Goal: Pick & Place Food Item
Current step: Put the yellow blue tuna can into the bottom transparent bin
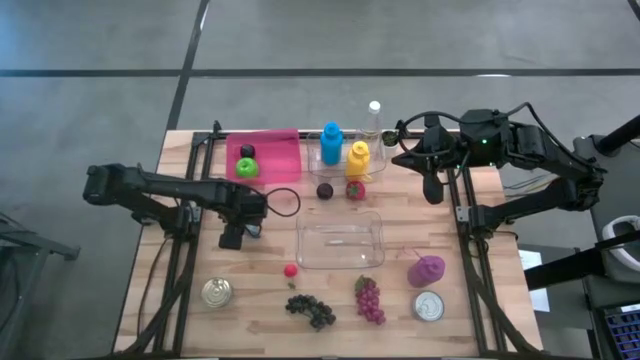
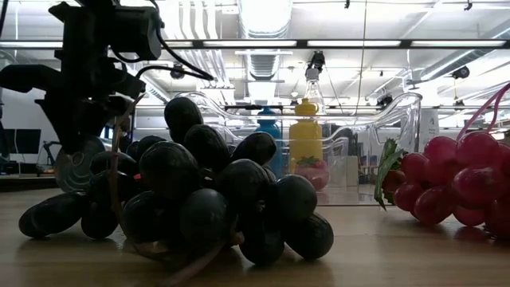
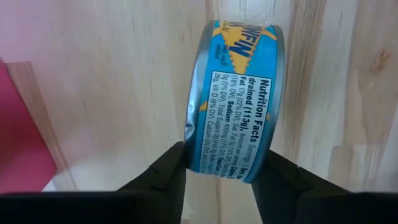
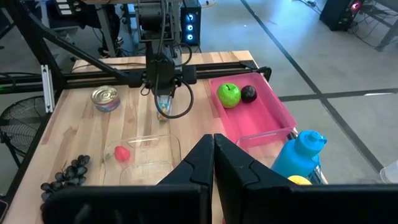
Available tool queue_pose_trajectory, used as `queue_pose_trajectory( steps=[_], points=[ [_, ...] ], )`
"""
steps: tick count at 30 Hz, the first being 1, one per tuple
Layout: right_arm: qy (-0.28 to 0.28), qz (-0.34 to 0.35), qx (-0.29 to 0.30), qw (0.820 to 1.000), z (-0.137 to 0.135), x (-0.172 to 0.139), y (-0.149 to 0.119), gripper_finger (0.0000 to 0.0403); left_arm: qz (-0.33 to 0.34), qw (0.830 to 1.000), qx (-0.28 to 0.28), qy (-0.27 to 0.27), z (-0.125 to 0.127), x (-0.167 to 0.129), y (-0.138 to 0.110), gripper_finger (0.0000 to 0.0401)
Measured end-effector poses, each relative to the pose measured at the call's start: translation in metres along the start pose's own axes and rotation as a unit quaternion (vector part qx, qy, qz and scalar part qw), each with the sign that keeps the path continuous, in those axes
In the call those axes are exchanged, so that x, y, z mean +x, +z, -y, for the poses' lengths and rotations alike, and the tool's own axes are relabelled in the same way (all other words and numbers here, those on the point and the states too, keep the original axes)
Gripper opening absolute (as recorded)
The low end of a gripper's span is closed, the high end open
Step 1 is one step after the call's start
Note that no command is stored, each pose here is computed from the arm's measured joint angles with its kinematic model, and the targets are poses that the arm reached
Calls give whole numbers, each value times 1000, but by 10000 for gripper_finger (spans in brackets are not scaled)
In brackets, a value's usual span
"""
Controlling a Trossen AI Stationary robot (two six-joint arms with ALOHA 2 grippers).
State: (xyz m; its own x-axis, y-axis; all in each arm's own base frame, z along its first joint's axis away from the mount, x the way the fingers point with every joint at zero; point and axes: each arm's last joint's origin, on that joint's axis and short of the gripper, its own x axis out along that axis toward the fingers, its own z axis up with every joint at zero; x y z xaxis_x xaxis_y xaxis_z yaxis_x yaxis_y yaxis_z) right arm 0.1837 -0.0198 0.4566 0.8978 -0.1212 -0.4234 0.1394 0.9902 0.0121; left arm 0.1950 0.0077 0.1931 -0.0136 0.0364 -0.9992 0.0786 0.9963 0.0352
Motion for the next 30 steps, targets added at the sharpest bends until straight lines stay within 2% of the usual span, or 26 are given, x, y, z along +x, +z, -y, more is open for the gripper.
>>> queue_pose_trajectory(
  steps=[9, 15, 21, 30],
  points=[
    [0, 0, 0, 1000, 0, 0, 0, 8, 1, 1000, 0, 0, 0, 0, 0, 170],
    [0, 0, 0, 1000, 0, 0, 0, 8, 1, 1000, 0, 0, 0, 0, 0, 139],
    [0, 0, 0, 1000, 0, 0, 0, 8, 8, 1000, -9, 0, 0, -3, 2, 139],
    [0, 0, 0, 1000, 0, 0, 0, 8, 59, 997, -44, 4, -3, -31, 13, 139]
  ],
)
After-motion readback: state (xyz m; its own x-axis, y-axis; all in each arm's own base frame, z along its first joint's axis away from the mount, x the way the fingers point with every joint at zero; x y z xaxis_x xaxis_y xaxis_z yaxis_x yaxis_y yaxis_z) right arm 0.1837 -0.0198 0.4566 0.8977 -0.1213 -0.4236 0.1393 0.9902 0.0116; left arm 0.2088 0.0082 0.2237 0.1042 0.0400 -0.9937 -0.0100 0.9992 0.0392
